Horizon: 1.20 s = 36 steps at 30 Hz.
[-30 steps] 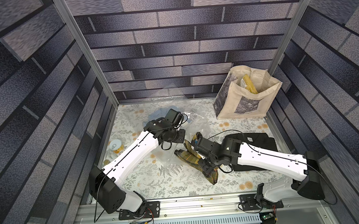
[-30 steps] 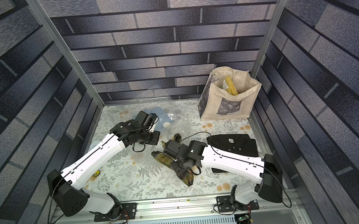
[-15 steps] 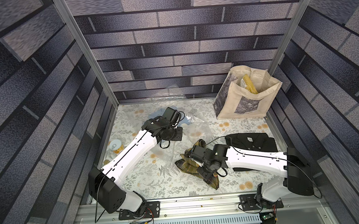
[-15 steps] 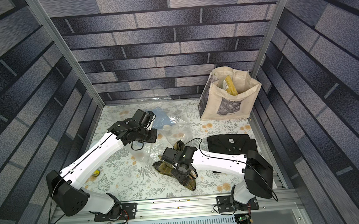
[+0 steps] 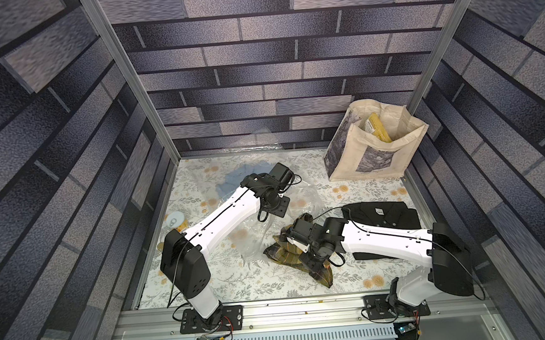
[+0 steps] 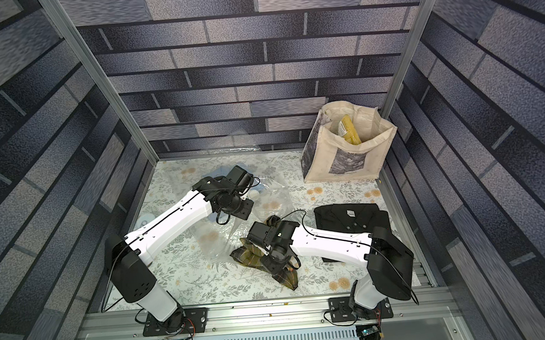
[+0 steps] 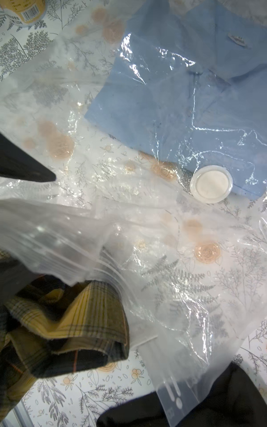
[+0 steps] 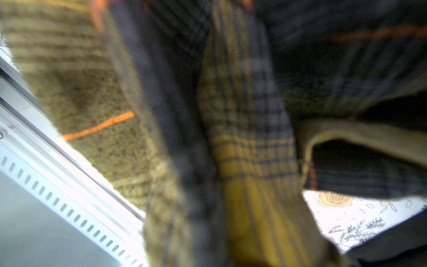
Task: Place the folded shirt into the vacuum bag
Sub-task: Place the shirt in the vacuum bag.
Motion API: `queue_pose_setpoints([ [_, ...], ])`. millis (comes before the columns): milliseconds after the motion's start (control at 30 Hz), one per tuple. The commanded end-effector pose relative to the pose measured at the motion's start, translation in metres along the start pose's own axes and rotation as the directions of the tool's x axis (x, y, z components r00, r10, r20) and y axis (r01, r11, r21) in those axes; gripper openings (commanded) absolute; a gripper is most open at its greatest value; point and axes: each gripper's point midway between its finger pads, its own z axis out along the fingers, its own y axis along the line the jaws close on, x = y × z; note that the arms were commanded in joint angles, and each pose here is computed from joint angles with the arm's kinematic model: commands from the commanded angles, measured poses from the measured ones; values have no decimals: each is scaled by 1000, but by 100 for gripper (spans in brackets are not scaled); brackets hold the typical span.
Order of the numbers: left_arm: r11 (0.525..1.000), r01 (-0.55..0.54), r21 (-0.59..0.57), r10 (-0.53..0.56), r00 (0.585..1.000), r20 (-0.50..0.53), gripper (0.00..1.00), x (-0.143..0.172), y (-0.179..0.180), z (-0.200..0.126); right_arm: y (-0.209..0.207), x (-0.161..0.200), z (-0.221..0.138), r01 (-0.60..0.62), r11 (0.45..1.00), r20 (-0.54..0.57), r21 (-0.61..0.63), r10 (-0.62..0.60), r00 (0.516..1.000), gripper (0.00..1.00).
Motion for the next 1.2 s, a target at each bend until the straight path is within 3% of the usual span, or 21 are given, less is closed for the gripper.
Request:
queue_pose_setpoints([
  [0,997,-76,17,76,997,-7,48,-16,-12,10,-4,4,1,3,1000,-4,-8,-3,1000,0],
  [67,996,-87,30,87,996,13,42,-30,-19,8,-5,5,0,2,1000,-7,-8,-2,1000,0],
  [233,994,-46,102,34,992,119,9,-63,-30,-34,-8,4,-1,-5,1000,-2,-12,5,1000,0],
  [300,994,-33,103,18,989,147,3,-65,-28,-52,-9,4,-2,-9,1000,3,-12,9,1000,0],
  [433,996,6,93,-25,979,204,2,-57,-17,-84,-16,15,3,-21,1000,-11,3,21,1000,0],
  [567,990,30,137,-59,975,213,3,-42,-19,-96,-15,4,-20,-46,998,55,-36,47,997,0],
  [733,983,25,180,-61,979,196,4,-27,-38,-95,-6,-36,-77,-42,994,180,-96,59,982,0],
  [933,978,55,203,-101,970,223,5,-33,-39,-95,6,-76,-104,-17,990,284,-140,57,957,0],
  [1000,973,63,220,-114,967,227,5,-35,-40,-95,-3,-90,-99,-24,996,320,-83,49,946,0],
  [1167,965,84,248,-149,956,254,5,-45,-39,-103,-35,-101,-26,-87,993,305,74,61,950,0],
])
